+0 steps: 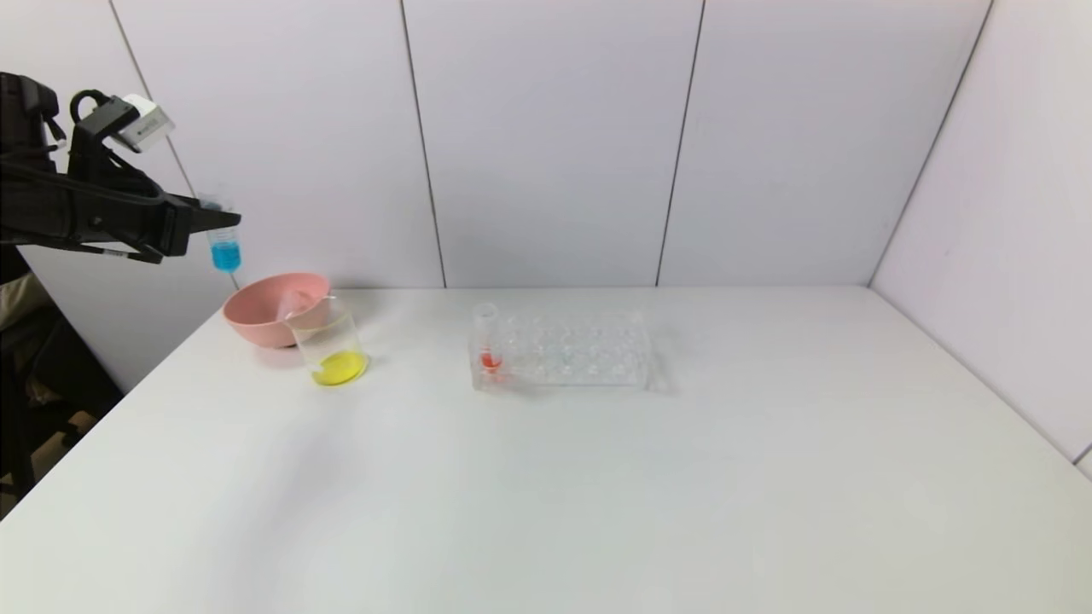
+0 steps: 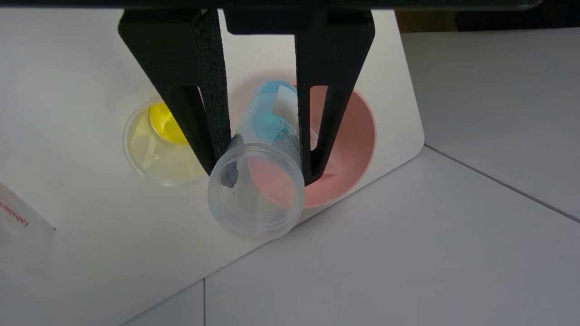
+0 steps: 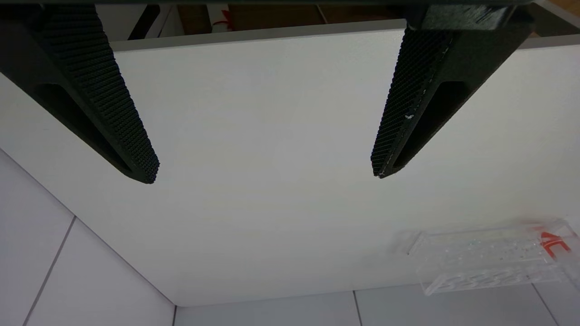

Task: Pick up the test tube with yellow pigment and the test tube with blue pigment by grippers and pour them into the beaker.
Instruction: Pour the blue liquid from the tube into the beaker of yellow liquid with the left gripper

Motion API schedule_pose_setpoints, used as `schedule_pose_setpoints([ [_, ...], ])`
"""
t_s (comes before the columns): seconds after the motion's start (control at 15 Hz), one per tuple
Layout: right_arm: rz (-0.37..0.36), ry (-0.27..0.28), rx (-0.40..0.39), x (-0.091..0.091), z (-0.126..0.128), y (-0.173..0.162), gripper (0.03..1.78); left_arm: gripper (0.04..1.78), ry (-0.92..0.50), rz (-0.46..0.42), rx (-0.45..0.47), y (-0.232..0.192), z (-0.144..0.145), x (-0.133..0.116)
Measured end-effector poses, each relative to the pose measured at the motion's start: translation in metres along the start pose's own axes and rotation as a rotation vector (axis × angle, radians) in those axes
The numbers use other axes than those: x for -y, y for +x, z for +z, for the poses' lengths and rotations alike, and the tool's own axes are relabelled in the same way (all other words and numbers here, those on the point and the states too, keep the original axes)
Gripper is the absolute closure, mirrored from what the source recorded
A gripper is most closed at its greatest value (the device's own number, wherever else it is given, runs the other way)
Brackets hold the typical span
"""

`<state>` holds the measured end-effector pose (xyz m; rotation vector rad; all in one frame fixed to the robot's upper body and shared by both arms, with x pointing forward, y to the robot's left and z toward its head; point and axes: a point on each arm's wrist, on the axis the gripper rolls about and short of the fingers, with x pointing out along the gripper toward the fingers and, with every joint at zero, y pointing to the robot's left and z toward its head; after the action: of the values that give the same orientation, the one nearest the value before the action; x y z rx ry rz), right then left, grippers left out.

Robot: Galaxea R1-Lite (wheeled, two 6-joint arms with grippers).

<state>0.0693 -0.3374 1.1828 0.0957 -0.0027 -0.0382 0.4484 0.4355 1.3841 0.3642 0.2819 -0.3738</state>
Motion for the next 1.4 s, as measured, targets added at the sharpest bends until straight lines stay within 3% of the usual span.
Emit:
schedule_pose_setpoints([
  [0.53,0.000,0.000,0.000,0.000,0.000,0.000,0.10,1.38,0.349,-0.259,-0.128,0.003,-0.020,-0.018],
  [1.0,0.000,0.000,0.000,0.000,0.000,0.000,0.10,1.38,0.451,-0.283,-0.149,0.018,-0.033,-0.022],
  [1.4,0.000,0.000,0.000,0.000,0.000,0.000,0.10,1.38,0.551,-0.291,-0.275,0.015,-0.032,-0.014],
])
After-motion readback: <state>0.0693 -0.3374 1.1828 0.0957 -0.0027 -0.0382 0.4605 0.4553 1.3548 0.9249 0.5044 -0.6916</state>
